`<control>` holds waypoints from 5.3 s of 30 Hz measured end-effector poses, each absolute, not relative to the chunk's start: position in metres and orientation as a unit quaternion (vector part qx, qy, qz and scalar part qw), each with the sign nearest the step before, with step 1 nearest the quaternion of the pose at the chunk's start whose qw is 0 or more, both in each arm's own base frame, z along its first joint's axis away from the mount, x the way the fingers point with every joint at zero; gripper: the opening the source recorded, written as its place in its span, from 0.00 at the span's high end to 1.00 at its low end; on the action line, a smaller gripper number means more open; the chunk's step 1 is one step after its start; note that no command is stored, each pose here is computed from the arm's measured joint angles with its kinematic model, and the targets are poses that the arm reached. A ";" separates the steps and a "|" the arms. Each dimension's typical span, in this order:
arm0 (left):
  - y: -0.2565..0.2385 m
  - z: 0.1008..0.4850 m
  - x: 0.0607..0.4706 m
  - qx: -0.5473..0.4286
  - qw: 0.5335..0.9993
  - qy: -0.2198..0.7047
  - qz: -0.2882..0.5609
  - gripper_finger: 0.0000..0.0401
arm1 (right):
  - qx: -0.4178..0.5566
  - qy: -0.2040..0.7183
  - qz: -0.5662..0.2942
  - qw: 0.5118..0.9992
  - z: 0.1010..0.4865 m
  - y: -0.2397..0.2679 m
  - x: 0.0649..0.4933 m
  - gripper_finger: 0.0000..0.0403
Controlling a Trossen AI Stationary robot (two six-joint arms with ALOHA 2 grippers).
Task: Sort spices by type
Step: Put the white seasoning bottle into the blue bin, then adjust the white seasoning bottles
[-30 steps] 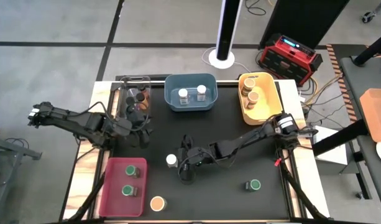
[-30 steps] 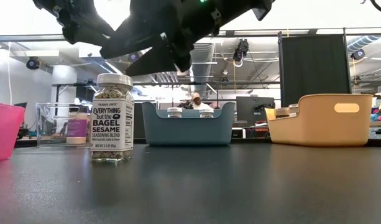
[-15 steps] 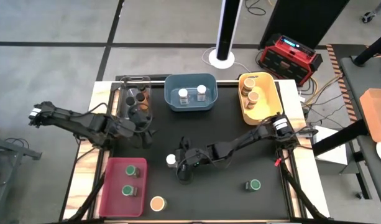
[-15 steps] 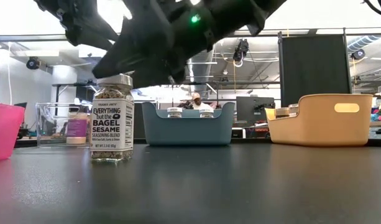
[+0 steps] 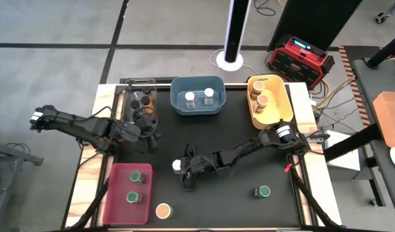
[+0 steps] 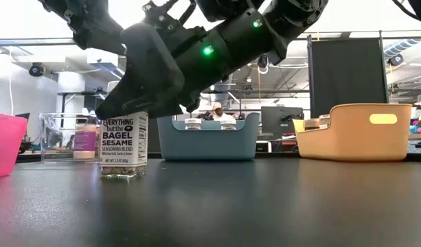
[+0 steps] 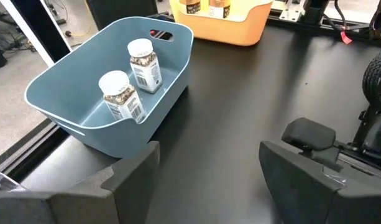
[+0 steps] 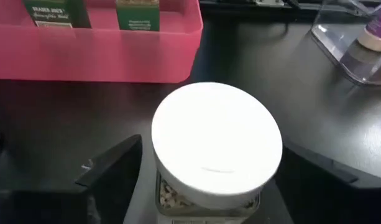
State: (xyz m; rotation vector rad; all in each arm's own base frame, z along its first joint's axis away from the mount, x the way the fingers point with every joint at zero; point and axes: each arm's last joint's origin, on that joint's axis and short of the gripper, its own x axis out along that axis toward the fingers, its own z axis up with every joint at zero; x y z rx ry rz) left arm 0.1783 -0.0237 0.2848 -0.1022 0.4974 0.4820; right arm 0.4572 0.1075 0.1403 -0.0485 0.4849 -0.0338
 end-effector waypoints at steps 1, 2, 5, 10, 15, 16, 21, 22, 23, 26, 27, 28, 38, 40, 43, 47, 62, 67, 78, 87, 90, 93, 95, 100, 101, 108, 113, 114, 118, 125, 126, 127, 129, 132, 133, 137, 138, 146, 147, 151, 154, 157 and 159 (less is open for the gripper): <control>-0.024 0.285 0.178 -0.050 0.939 0.244 0.236 0.35 | -0.025 0.238 -0.016 0.971 0.141 0.108 0.457 0.22; -0.024 0.285 0.178 -0.049 0.939 0.244 0.236 0.35 | -0.026 0.238 -0.017 0.971 0.141 0.107 0.458 0.25; -0.024 0.285 0.178 -0.049 0.939 0.244 0.236 0.35 | -0.028 0.237 -0.017 0.971 0.141 0.106 0.458 0.35; -0.024 0.285 0.178 -0.049 0.939 0.244 0.236 0.35 | -0.033 0.237 -0.016 0.971 0.141 0.105 0.458 0.53; -0.024 0.285 0.178 -0.046 0.940 0.244 0.235 0.35 | -0.036 0.239 -0.016 0.970 0.145 0.105 0.457 0.53; -0.024 0.285 0.178 -0.043 0.940 0.244 0.235 0.35 | -0.037 0.240 -0.015 0.970 0.147 0.105 0.457 0.53; -0.022 0.300 0.174 -0.023 0.945 0.224 0.237 0.35 | -0.033 0.228 -0.018 0.973 0.192 0.096 0.446 0.53; -0.022 0.304 0.174 -0.020 0.946 0.220 0.235 0.35 | -0.036 0.224 -0.019 0.974 0.204 0.091 0.443 0.53; -0.022 0.308 0.173 -0.017 0.948 0.215 0.234 0.35 | -0.039 0.216 -0.018 0.975 0.218 0.086 0.440 0.53; -0.022 0.317 0.172 -0.006 0.951 0.206 0.229 0.35 | -0.060 0.199 -0.022 0.978 0.252 0.068 0.429 0.53; -0.021 0.319 0.172 -0.003 0.952 0.202 0.229 0.35 | -0.067 0.195 -0.023 0.978 0.260 0.060 0.426 0.53; -0.021 0.321 0.171 0.000 0.953 0.200 0.229 0.35 | -0.071 0.187 -0.022 0.980 0.271 0.052 0.422 0.53; -0.021 0.318 0.170 0.010 0.949 0.209 0.237 0.35 | 0.018 0.151 -0.166 0.974 0.312 -0.059 0.400 0.53; -0.021 0.318 0.170 0.011 0.949 0.210 0.237 0.35 | 0.051 0.145 -0.226 0.962 0.309 -0.078 0.398 0.53; -0.021 0.318 0.170 0.012 0.948 0.211 0.237 0.35 | 0.093 0.151 -0.337 0.925 0.301 -0.098 0.391 0.53; -0.020 0.317 0.169 0.014 0.947 0.214 0.237 0.35 | 0.120 0.150 -0.440 0.877 0.295 -0.102 0.384 0.53; -0.020 0.317 0.169 0.027 0.947 0.217 0.235 0.35 | 0.134 0.173 -0.492 0.843 0.243 -0.093 0.407 0.53; -0.020 0.317 0.169 0.028 0.946 0.219 0.235 0.35 | 0.127 0.171 -0.505 0.837 0.230 -0.095 0.412 0.53; -0.020 0.317 0.169 0.033 0.946 0.220 0.234 0.35 | 0.131 0.144 -0.535 0.822 0.222 -0.097 0.416 0.53; -0.020 0.317 0.169 0.033 0.947 0.220 0.234 0.35 | 0.157 0.129 -0.543 0.815 0.217 -0.098 0.417 0.53; -0.020 0.317 0.169 0.033 0.947 0.219 0.234 0.35 | 0.150 0.130 -0.553 0.809 0.213 -0.099 0.418 0.53; -0.020 0.317 0.169 0.033 0.947 0.219 0.233 0.35 | 0.149 0.132 -0.555 0.807 0.208 -0.100 0.420 0.53; -0.020 0.317 0.169 0.033 0.947 0.219 0.233 0.35 | 0.146 0.136 -0.558 0.806 0.202 -0.101 0.422 0.53; -0.020 0.317 0.169 0.033 0.947 0.219 0.233 0.35 | 0.146 0.136 -0.562 0.803 0.190 -0.105 0.426 0.53; -0.020 0.317 0.169 0.033 0.947 0.219 0.233 0.35 | 0.146 0.134 -0.562 0.803 0.188 -0.106 0.426 0.53; -0.020 0.317 0.169 0.033 0.947 0.219 0.233 0.35 | 0.150 0.134 -0.570 0.796 0.180 -0.111 0.427 0.53; -0.020 0.317 0.169 0.033 0.947 0.219 0.233 0.35 | 0.147 0.136 -0.572 0.795 0.176 -0.111 0.428 0.49; -0.020 0.317 0.169 0.033 0.947 0.219 0.233 0.35 | 0.146 0.137 -0.573 0.795 0.176 -0.111 0.428 0.49; -0.020 0.317 0.169 0.033 0.947 0.219 0.233 0.35 | 0.146 0.136 -0.573 0.795 0.176 -0.111 0.429 0.49; -0.020 0.317 0.169 0.033 0.947 0.219 0.233 0.35 | 0.143 0.140 -0.571 0.796 0.176 -0.111 0.429 0.49; -0.020 0.317 0.169 0.033 0.947 0.219 0.233 0.35 | 0.143 0.140 -0.571 0.796 0.176 -0.111 0.429 0.48; -0.020 0.317 0.169 0.033 0.947 0.219 0.233 0.35 | 0.143 0.140 -0.571 0.796 0.176 -0.111 0.429 0.47; -0.020 0.317 0.169 0.033 0.947 0.219 0.233 0.35 | 0.143 0.140 -0.571 0.796 0.176 -0.111 0.429 0.46; -0.020 0.317 0.169 0.033 0.947 0.219 0.233 0.35 | 0.144 0.139 -0.571 0.796 0.176 -0.111 0.429 0.44; -0.020 0.317 0.169 0.033 0.947 0.219 0.233 0.35 | 0.144 0.139 -0.571 0.797 0.176 -0.111 0.429 0.44; -0.020 0.317 0.169 0.033 0.947 0.219 0.233 0.35 | 0.141 0.141 -0.570 0.797 0.176 -0.111 0.429 0.45; -0.020 0.317 0.169 0.033 0.947 0.219 0.233 0.35 | 0.141 0.142 -0.570 0.797 0.176 -0.111 0.429 0.45; -0.020 0.317 0.169 0.033 0.947 0.219 0.233 0.35 | 0.130 0.143 -0.565 0.802 0.185 -0.109 0.428 0.48; -0.020 0.317 0.169 0.033 0.947 0.219 0.233 0.35 | 0.126 0.144 -0.563 0.804 0.188 -0.109 0.427 0.48; -0.020 0.317 0.169 0.033 0.947 0.219 0.233 0.35 | 0.085 0.160 -0.543 0.820 0.206 -0.103 0.429 0.48; -0.020 0.317 0.169 0.033 0.947 0.220 0.233 0.35 | 0.024 0.199 -0.484 0.852 0.232 -0.096 0.430 0.48; -0.020 0.317 0.169 0.033 0.947 0.220 0.232 0.35 | -0.002 0.236 -0.389 0.891 0.261 -0.093 0.426 0.49; -0.020 0.317 0.169 0.033 0.947 0.220 0.232 0.35 | -0.002 0.253 -0.340 0.906 0.279 -0.096 0.420 0.52</control>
